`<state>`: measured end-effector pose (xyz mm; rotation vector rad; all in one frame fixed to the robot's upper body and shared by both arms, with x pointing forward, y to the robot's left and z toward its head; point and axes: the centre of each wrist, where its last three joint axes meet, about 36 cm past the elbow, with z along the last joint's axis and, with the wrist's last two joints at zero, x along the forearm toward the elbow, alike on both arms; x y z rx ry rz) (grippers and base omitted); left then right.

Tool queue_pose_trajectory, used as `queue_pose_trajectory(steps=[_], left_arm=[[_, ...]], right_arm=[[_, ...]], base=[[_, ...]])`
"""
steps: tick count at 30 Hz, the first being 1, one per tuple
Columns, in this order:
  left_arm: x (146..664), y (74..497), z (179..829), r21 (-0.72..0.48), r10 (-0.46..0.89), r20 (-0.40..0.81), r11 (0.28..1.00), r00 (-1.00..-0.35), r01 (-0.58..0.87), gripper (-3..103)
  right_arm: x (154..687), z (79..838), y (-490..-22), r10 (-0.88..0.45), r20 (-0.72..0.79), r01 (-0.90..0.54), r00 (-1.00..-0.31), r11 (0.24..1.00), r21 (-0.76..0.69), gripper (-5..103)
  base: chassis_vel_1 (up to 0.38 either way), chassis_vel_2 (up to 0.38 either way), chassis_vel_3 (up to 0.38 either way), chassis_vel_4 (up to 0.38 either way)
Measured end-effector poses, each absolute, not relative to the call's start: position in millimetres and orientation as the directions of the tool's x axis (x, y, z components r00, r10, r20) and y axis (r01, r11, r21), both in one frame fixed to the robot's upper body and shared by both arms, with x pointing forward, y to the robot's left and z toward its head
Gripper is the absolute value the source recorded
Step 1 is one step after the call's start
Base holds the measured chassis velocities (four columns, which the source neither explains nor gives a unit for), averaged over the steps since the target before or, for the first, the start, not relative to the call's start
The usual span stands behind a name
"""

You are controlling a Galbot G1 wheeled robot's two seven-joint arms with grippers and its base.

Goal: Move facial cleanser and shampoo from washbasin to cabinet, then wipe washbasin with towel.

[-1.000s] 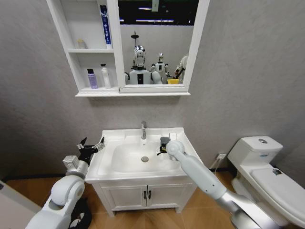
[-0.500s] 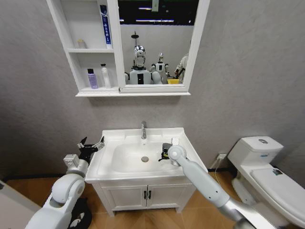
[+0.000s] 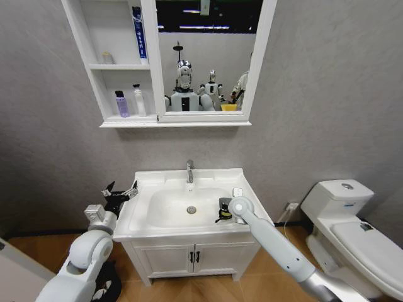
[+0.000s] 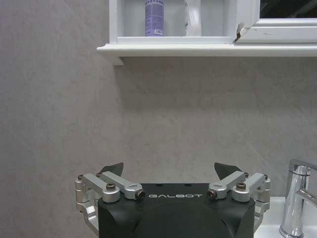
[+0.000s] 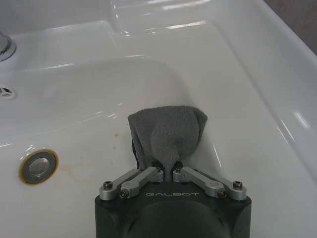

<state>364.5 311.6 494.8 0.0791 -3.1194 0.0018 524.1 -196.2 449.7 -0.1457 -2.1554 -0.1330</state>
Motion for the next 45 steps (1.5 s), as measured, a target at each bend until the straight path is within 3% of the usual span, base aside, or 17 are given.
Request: queue_pose_trajectory(steps=[14,45], left_arm=[[363.4,311.9,495.1,-0.005,-0.049,0.011,0.999,-0.999,-0.049,100],[368.1,314.4,504.8,0.01,-0.058,-0.013,0.998,-0.998,-0.058,100]], right_arm=[[543.6,433.6,-225.3,0.018,0.828,0.154,-0.561,0.985,0.083,3],[571.5,369.1,-163.2,-0.243,0.765,-0.027,-0.596,0.959,0.283,3]], base=[[0.0,0.0,0.0,0.0],[0.0,0.0,0.0,0.0]])
